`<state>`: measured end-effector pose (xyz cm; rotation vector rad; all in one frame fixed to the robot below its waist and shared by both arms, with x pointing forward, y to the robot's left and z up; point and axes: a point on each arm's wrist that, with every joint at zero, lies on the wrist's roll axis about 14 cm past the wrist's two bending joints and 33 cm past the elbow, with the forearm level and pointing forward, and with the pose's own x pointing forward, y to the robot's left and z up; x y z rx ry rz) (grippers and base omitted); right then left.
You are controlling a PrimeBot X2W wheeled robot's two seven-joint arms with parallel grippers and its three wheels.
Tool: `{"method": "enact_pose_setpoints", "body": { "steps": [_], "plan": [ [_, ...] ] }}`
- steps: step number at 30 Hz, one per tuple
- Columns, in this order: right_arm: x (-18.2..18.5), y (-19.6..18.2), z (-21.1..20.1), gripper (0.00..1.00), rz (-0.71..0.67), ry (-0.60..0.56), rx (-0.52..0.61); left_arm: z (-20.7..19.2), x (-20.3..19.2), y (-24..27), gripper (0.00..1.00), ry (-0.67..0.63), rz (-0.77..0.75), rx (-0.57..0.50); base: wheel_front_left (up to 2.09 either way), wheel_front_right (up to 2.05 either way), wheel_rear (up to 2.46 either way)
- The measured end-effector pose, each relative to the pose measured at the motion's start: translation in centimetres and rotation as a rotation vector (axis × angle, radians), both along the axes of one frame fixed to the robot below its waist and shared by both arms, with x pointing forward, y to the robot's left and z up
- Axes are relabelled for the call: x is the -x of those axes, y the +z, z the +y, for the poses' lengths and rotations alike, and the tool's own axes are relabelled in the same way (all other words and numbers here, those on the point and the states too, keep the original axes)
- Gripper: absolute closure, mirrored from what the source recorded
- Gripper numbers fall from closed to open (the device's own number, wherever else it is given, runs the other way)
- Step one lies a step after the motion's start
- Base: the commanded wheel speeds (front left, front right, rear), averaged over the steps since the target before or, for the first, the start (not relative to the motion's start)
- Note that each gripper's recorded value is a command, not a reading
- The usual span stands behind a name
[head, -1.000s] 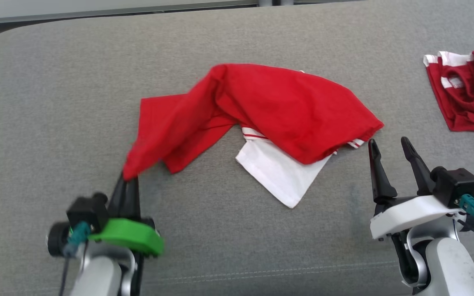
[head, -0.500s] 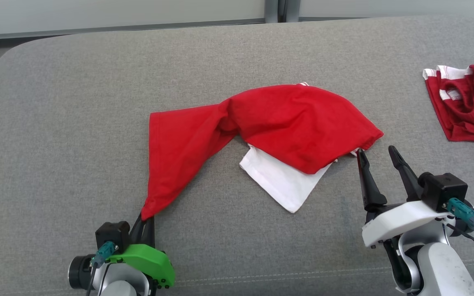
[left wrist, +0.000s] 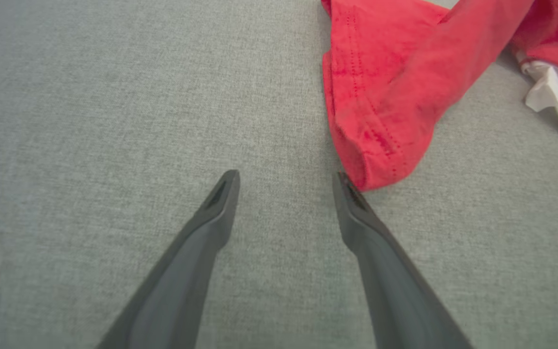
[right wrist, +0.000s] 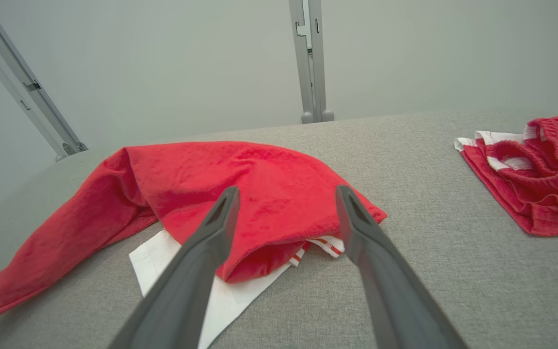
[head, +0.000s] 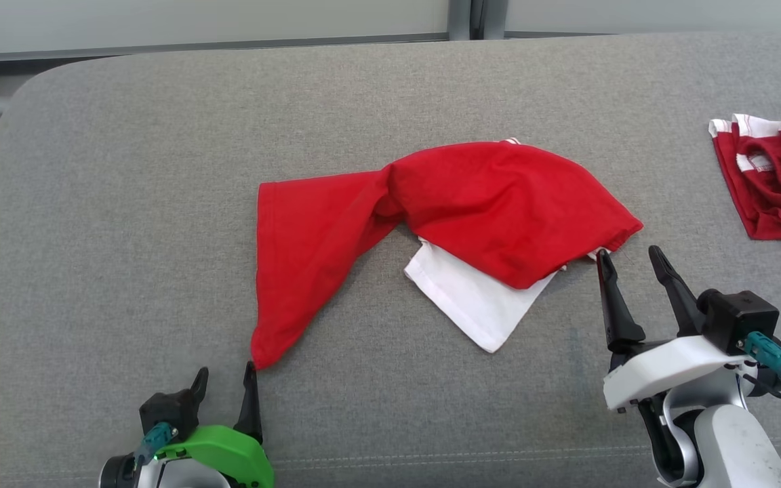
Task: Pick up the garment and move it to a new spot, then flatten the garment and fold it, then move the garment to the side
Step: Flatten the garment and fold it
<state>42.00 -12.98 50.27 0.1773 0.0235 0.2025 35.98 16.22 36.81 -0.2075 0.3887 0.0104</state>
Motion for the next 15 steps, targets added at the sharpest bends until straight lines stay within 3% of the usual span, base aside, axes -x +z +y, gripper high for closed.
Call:
{"method": "enact_pose_setpoints", "body": {
  "steps": [8,15],
  "plan": [
    [0.2,0.4,0.0,0.00,-0.012,-0.002,-0.003,1.6,0.8,1.1,0.00,0.077,-0.044,0.021,0.00,0.00,0.00],
    [0.6,1.2,-0.8,0.00,-0.037,-0.024,0.003,2.7,-0.6,5.3,0.00,0.110,-0.187,0.024,0.00,0.00,0.00]
  ]
}}
